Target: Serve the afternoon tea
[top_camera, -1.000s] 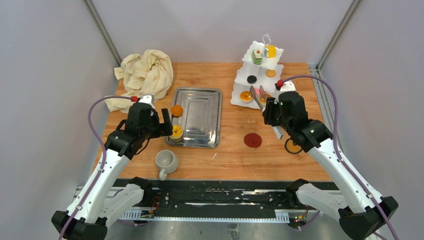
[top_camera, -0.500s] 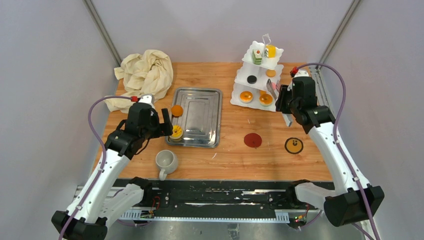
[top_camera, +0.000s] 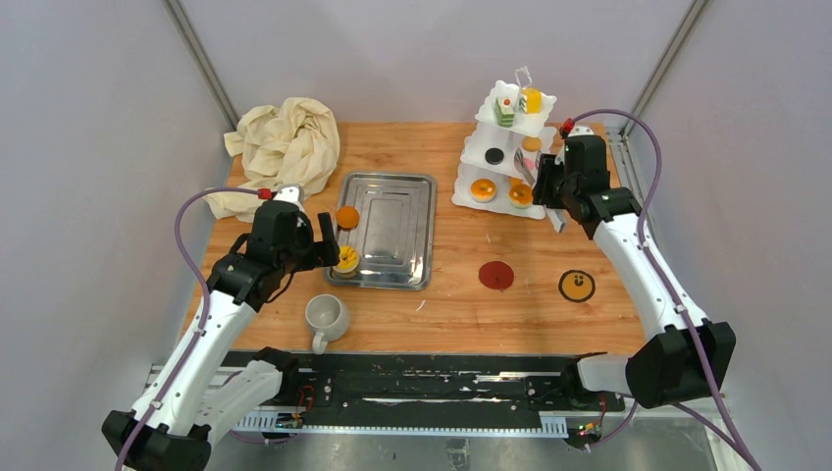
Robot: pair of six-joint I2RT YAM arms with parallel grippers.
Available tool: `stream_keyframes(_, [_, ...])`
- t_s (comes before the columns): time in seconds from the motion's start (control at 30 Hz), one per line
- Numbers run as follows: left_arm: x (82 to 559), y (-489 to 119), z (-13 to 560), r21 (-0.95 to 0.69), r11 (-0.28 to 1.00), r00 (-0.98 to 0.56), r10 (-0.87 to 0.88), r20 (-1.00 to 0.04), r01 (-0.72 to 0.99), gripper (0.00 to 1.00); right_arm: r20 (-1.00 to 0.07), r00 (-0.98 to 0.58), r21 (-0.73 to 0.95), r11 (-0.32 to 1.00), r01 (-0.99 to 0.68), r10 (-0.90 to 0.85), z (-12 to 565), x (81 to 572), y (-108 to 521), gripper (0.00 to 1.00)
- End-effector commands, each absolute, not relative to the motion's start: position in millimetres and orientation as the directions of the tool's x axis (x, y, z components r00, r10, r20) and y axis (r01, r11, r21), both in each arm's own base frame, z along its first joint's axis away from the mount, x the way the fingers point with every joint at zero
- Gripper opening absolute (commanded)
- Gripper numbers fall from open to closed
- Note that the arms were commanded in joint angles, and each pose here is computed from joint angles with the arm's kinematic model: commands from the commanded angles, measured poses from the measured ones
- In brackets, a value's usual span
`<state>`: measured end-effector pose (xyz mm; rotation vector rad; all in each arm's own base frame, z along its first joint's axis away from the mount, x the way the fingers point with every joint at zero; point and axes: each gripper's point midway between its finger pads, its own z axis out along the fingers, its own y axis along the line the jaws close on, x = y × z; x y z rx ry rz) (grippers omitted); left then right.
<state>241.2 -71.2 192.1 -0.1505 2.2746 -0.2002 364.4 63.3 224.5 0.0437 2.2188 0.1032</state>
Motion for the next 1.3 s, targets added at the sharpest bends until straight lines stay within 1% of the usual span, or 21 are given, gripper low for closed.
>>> stream_keyframes(0.0, [248.5,-70.4,203.8,-0.202,0.978,-0.619,-0.187,-0.763,-0.046,0.98,-0.852,-0.518,0.099,0.995,-0.011,0.079,258.7,378.4,58.5,0.47])
stream_keyframes(0.1, [248.6,-70.8,203.3,-0.204,0.978,-0.62,-0.187,-0.762,-0.045,0.98,-0.859,-0.505,0.102,0.995,-0.016,0.08,264.7,374.6,58.3,0.51])
stream_keyframes(0.2, [249.0,-72.0,202.8,-0.206,0.978,-0.623,-0.186,-0.76,-0.041,0.98,-0.865,-0.496,0.101,0.995,-0.019,0.079,271.0,369.1,57.2,0.51])
stream_keyframes(0.3, [248.6,-71.8,203.5,-0.206,0.978,-0.622,-0.185,-0.761,-0.039,0.98,-0.873,-0.482,0.097,0.995,-0.019,0.076,280.9,356.3,53.9,0.42])
stream_keyframes(0.37, [248.4,-71.3,203.2,-0.204,0.978,-0.621,-0.184,-0.762,-0.039,0.98,-0.875,-0.479,0.091,0.996,-0.02,0.07,284.1,342.9,50.7,0.33])
stream_keyframes(0.5, [250.0,-73.4,202.1,-0.21,0.977,-0.623,-0.187,-0.76,-0.037,0.98,-0.87,-0.489,0.087,0.996,-0.019,0.067,280.7,310.4,44.7,0.18])
stream_keyframes(0.63, [252.7,-76.7,202.9,-0.222,0.975,-0.621,-0.19,-0.76,-0.028,0.98,-0.851,-0.521,0.12,0.99,-0.067,0.068,271.5,277.8,50.6,0.05])
stream_keyframes(0.7, [253.3,-76.6,202.9,-0.221,0.975,-0.621,-0.191,-0.76,-0.029,0.98,-0.843,-0.535,0.147,0.982,-0.121,0.06,269.6,261.3,58.7,0.01])
stream_keyframes(0.87, [254.9,-77.4,199.8,-0.222,0.974,-0.625,-0.194,-0.756,-0.033,0.98,-0.851,-0.525,0.21,0.915,-0.345,-0.003,276.6,231.5,101.1,0.01])
stream_keyframes(0.93, [256.1,-80.7,200.0,-0.236,0.971,-0.629,-0.201,-0.751,-0.028,0.98,-0.85,-0.525,0.191,0.894,-0.404,-0.055,269.8,226.0,119.0,0.04])
stream_keyframes(1.07, [257.5,-85.7,202.4,-0.263,0.965,-0.632,-0.218,-0.744,-0.024,0.98,-0.831,-0.513,0.092,0.855,-0.51,-0.216,248.1,218.7,156.5,0.09])
stream_keyframes(1.27, [253.7,-80.9,204.8,-0.262,0.964,-0.63,-0.237,-0.74,-0.055,0.98,-0.821,-0.492,0.119,0.756,-0.644,-0.289,228.7,213.6,232.7,0.17])
